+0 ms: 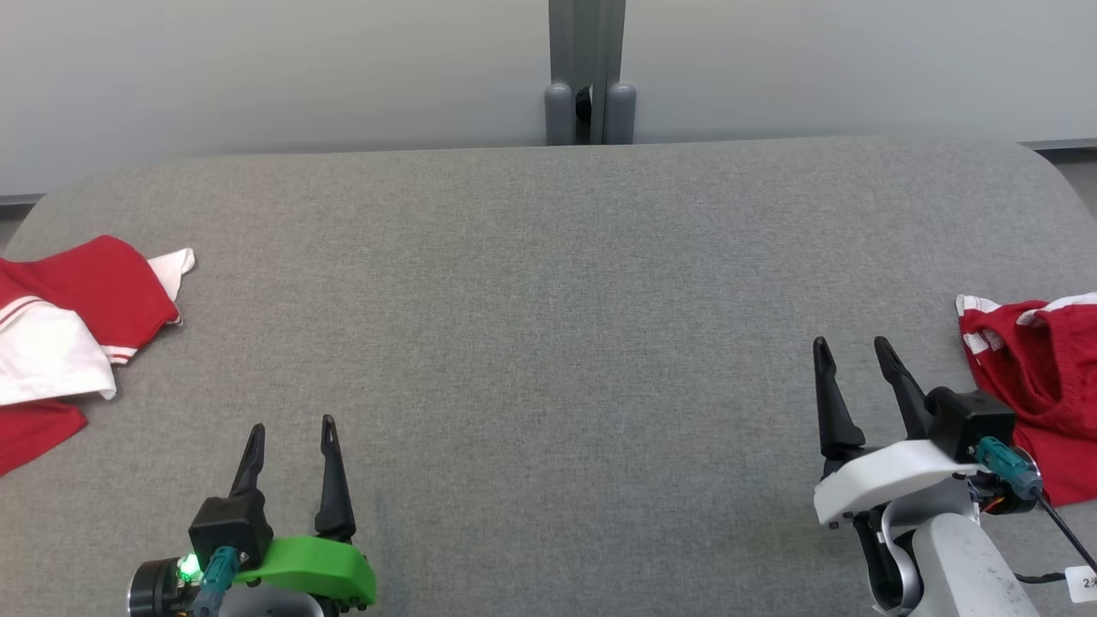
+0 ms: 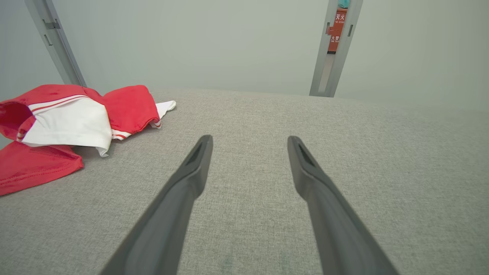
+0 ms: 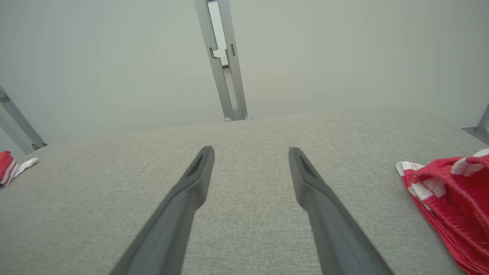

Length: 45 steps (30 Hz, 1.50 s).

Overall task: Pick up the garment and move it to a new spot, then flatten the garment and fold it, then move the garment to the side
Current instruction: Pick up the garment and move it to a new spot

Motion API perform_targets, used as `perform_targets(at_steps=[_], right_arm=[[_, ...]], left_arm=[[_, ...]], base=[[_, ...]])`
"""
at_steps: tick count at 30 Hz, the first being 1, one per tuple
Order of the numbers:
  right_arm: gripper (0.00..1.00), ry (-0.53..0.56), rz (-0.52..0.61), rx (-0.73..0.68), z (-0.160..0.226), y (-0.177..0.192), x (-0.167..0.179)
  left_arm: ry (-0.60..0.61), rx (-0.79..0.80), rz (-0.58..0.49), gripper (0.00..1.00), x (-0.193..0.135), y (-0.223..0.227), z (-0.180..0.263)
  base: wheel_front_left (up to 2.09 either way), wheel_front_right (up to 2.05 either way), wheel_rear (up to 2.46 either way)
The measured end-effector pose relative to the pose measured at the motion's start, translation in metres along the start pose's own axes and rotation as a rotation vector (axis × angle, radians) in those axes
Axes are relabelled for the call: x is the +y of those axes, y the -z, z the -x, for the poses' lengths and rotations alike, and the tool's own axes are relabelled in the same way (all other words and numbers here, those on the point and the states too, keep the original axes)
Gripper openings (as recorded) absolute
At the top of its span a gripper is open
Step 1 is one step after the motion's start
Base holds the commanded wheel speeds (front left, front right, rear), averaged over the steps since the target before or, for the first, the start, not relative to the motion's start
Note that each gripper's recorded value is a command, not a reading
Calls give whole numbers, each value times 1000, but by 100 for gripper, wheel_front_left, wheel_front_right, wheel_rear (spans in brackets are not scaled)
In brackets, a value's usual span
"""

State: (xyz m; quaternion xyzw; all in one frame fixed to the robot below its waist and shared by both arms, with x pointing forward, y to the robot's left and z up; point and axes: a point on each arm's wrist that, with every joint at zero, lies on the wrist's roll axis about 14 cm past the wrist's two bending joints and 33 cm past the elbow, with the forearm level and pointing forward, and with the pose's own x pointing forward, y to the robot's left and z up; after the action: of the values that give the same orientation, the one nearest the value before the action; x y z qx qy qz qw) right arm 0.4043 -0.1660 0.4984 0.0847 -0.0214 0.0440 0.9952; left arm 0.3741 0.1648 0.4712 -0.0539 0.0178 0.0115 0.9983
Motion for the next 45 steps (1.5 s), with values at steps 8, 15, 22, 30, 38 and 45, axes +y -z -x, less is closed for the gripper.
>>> perform_targets(at_steps=[8,15,22,30,38,45], right_arm=[[100,-75,-5,35,-13,14,25],[100,-200,-16,65,-29,28,69],[100,-356,-20,102,-40,45,126],[100,-534,-47,146,-38,61,191],[100,-627,-47,172,-34,74,223],[100,-623,-30,170,-43,82,219]], left_arm=[[-55,8,2,100,18,2,0],[-190,6,2,100,59,1,17],[-367,13,-3,100,111,2,53],[-560,44,-2,100,159,10,112],[-669,49,50,100,181,14,141],[-656,40,83,100,187,11,113]], base=[[0,0,0],[0,0,0],[0,0,0],[0,0,0],[0,0,0],[0,0,0]])
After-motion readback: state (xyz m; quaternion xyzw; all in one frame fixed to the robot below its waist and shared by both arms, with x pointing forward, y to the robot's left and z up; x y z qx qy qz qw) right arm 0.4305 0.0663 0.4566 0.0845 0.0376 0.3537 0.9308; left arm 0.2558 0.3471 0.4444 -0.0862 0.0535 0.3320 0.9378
